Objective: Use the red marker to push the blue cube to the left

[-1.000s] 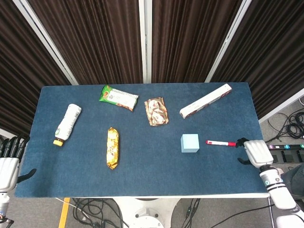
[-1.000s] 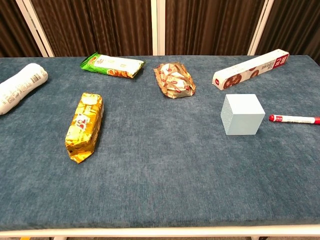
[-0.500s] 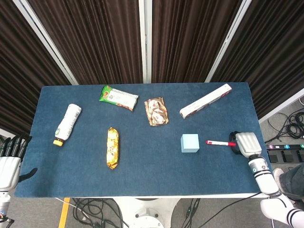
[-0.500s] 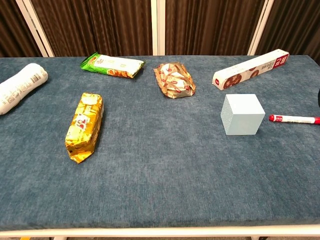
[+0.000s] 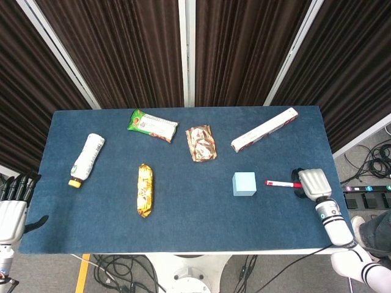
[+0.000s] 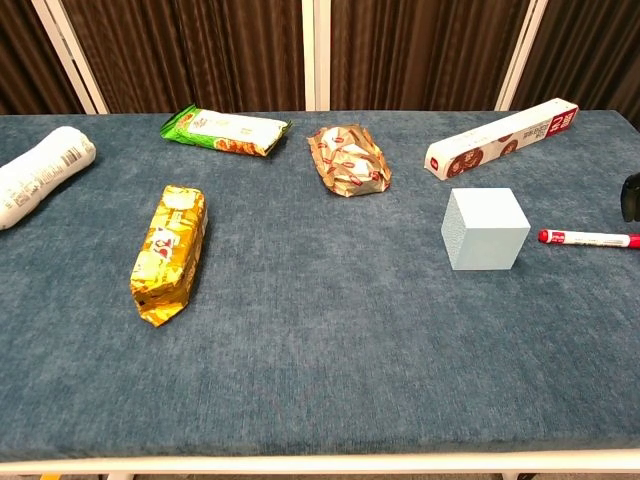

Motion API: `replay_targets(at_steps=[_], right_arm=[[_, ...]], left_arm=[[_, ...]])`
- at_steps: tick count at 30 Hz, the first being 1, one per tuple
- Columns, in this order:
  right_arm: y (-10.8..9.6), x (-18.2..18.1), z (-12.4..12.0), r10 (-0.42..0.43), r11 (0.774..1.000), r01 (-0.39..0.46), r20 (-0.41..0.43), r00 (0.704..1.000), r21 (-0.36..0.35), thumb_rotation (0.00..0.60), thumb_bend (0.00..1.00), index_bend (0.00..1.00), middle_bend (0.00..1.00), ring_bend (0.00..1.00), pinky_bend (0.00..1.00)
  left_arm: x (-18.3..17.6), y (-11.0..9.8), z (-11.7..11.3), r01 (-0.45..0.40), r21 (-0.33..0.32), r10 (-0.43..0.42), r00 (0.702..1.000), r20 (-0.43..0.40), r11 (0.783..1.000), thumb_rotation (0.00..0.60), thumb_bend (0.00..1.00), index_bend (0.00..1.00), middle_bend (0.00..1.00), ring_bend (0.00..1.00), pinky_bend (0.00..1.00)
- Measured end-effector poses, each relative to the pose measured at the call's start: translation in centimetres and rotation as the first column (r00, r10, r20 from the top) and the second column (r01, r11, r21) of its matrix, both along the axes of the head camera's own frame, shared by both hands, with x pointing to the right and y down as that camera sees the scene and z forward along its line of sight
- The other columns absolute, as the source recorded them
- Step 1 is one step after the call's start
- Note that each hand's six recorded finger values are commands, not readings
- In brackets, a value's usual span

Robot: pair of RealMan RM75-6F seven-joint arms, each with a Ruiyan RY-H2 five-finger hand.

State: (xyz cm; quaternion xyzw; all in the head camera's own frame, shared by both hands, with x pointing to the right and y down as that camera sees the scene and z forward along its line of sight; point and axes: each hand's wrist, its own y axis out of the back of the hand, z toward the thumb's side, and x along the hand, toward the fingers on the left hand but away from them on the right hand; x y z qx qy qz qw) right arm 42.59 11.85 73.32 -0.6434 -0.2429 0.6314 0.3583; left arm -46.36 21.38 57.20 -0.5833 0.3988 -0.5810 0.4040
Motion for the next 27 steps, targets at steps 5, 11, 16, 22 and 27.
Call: replay_targets(at_steps=[5,11,16,22,27], right_arm=[[0.2,0.0,0.6,-0.001,1.000,0.001,-0.005,1.000,-0.008,0.600,0.10,0.49,0.44,0.72,0.83],[0.1,-0.2,1.1,0.004,1.000,-0.004,0.000,1.000,-0.011,0.600,0.15,0.49,0.44,0.72,0.83],[-0.3,-0.5,1.6,0.021,1.000,-0.021,0.007,1.000,-0.006,0.600,0.19,0.49,0.44,0.71,0.83],[-0.3,-0.7,2.1,0.024,1.000,-0.024,-0.001,1.000,-0.016,0.600,0.20,0.49,0.44,0.71,0.84],[-0.1,-0.9,2.3,0.021,1.000,-0.021,-0.004,1.000,-0.022,0.600,0.20,0.49,0.44,0.71,0.83]], left_arm=[[0.0,-0.1,0.4,0.001,-0.007,-0.001,1.000,0.000,1.000,0.600,0.00,0.11,0.11,0.04,0.07],[-0.2,0.1,0.6,0.004,-0.013,-0.004,1.000,0.003,1.000,0.600,0.00,0.11,0.11,0.04,0.07],[-0.3,-0.1,0.8,0.005,-0.017,-0.004,1.000,0.006,1.000,0.600,0.00,0.11,0.11,0.04,0.07],[-0.5,-0.2,1.0,0.008,-0.023,-0.007,1.000,0.005,1.000,0.600,0.00,0.11,0.11,0.04,0.07],[-0.6,-0.3,1.1,0.011,-0.028,-0.011,1.000,-0.002,1.000,0.600,0.00,0.11,0.11,0.04,0.07]])
